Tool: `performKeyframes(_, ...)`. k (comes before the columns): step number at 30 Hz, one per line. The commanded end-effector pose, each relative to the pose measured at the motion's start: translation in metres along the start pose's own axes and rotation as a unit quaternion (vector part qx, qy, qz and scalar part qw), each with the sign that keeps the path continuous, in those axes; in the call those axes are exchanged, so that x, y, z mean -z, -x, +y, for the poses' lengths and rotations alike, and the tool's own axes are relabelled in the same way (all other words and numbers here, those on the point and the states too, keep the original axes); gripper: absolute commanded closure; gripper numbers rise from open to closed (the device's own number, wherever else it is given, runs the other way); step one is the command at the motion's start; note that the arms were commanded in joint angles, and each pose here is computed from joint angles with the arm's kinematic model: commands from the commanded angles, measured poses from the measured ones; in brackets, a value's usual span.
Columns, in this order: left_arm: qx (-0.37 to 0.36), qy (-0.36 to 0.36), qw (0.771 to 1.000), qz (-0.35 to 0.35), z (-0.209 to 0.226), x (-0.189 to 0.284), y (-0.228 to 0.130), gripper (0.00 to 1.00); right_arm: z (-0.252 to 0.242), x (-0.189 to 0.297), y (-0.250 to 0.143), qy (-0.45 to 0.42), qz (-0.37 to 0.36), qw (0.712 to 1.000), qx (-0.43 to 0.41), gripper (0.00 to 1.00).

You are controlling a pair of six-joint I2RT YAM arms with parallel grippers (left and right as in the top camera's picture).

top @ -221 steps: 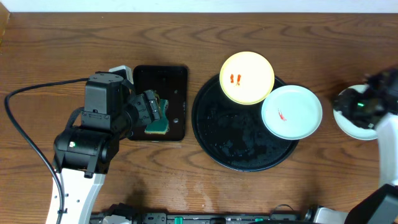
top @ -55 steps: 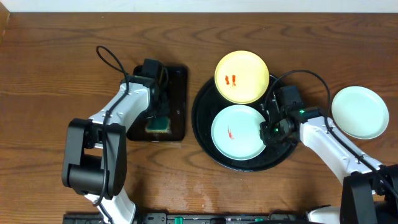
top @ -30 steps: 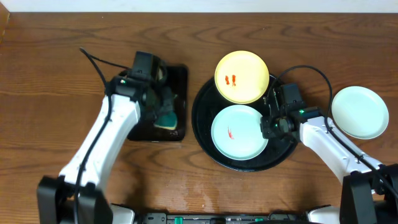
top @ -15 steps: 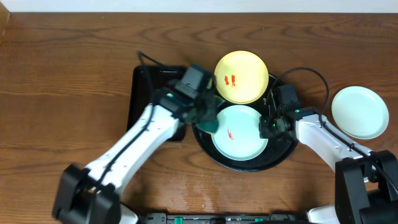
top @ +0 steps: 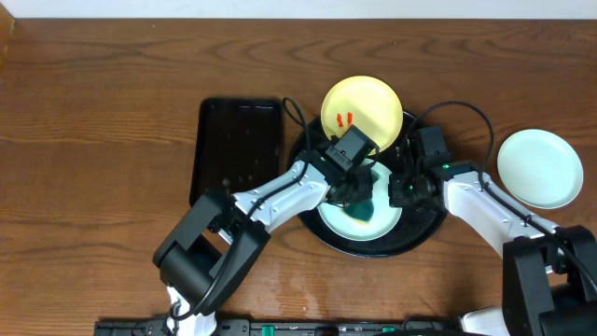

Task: Clean dirty plates on tray and stack at the side
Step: 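Scrub the pale green plate on the round tray with the sponge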

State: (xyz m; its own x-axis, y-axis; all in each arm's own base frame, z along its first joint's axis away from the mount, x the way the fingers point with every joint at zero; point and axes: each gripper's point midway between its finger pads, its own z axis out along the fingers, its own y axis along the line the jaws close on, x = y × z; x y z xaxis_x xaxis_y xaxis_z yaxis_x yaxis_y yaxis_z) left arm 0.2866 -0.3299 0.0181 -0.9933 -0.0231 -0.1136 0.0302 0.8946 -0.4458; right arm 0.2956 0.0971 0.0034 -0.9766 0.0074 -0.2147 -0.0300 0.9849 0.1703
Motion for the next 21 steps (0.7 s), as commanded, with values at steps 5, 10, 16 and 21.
performKeyframes(5, 0.067, 0.216, 0.974, -0.010, 0.109, 0.007, 0.001, 0.92, -0.004, -0.006, -0.009, -0.007, 0.018, 1.000, -0.012, 0.99)
performKeyframes(10, 0.069, 0.320, 0.944, -0.042, 0.147, 0.042, 0.017, 0.93, -0.005, -0.006, -0.009, -0.011, 0.017, 1.000, -0.012, 0.99)
performKeyframes(16, 0.057, 0.320, 0.945, -0.046, 0.144, 0.042, 0.021, 0.93, -0.006, -0.006, -0.009, -0.012, 0.018, 1.000, -0.012, 0.99)
performKeyframes(21, 0.073, 0.188, 0.979, 0.011, 0.096, 0.010, 0.007, 0.93, -0.007, -0.006, -0.010, -0.016, 0.018, 1.000, -0.012, 0.99)
